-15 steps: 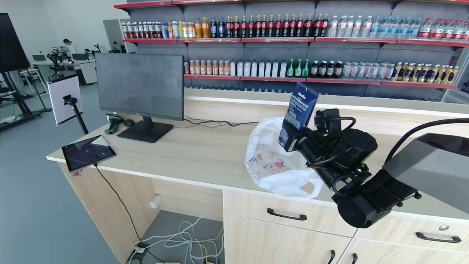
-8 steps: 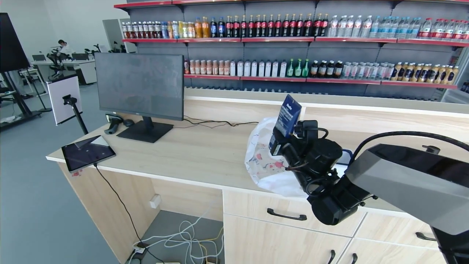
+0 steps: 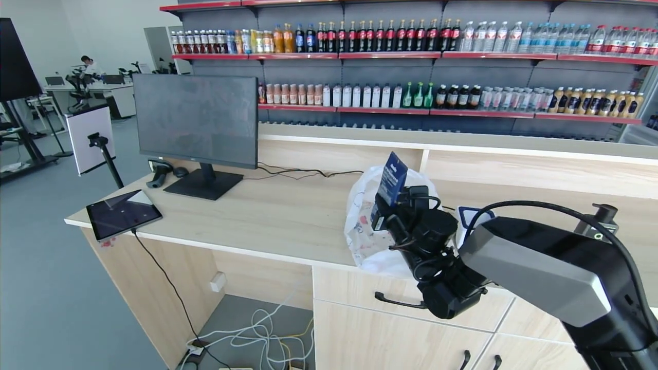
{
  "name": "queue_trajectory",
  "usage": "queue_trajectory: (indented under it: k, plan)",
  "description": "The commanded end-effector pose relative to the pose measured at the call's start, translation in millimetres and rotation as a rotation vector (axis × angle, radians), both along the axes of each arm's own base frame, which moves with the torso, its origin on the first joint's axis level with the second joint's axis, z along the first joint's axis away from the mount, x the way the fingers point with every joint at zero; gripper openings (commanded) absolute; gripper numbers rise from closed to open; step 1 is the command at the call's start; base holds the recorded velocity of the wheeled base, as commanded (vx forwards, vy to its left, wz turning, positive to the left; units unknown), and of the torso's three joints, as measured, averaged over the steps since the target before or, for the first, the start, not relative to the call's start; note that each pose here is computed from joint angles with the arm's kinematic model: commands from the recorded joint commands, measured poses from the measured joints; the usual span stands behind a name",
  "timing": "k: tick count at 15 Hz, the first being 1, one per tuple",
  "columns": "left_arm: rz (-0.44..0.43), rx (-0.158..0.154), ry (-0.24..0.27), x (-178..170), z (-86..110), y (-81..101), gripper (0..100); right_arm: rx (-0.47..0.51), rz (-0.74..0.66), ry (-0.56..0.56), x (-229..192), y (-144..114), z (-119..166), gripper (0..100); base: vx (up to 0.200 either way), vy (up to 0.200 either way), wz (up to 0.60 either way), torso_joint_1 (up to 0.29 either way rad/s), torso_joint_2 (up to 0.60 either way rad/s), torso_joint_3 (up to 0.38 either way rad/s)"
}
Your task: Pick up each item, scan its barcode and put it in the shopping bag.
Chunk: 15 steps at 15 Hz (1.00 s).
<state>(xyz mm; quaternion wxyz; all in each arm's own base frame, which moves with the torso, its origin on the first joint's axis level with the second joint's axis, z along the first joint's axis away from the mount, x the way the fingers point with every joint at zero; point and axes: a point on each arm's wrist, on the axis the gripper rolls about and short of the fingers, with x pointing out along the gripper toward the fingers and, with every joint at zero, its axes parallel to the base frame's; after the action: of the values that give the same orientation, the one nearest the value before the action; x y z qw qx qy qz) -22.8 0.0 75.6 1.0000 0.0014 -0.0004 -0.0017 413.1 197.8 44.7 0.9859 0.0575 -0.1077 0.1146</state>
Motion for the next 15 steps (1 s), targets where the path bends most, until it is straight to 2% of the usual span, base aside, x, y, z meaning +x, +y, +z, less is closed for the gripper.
queue_trajectory:
  k: [1, 3, 8, 15]
  plan:
    - [0.002, -0.001, -0.002, 0, 0.2, 0.0, 0, -0.009, -0.005, 0.02, 6, 2, -19, 0, 0.0, 0.0, 0.0, 0.0, 0.0, 0.0]
    - [0.002, -0.004, -0.002, 0, 0.2, 0.0, 0, -0.009, -0.01, 0.011, 13, 4, -26, 0, 0.0, 0.0, 0.0, 0.0, 0.0, 0.0]
    - [0.0, -0.003, -0.002, 0, 0.2, 0.0, 0, -0.018, -0.047, 0.032, 23, -14, -40, 0, 0.0, 0.0, 0.0, 0.0, 0.0, 0.0]
    - [0.0, -0.001, -0.002, 0, 0.2, 0.0, 0, -0.023, -0.046, 0.049, 23, -13, -50, 0, 0.0, 0.0, 0.0, 0.0, 0.0, 0.0]
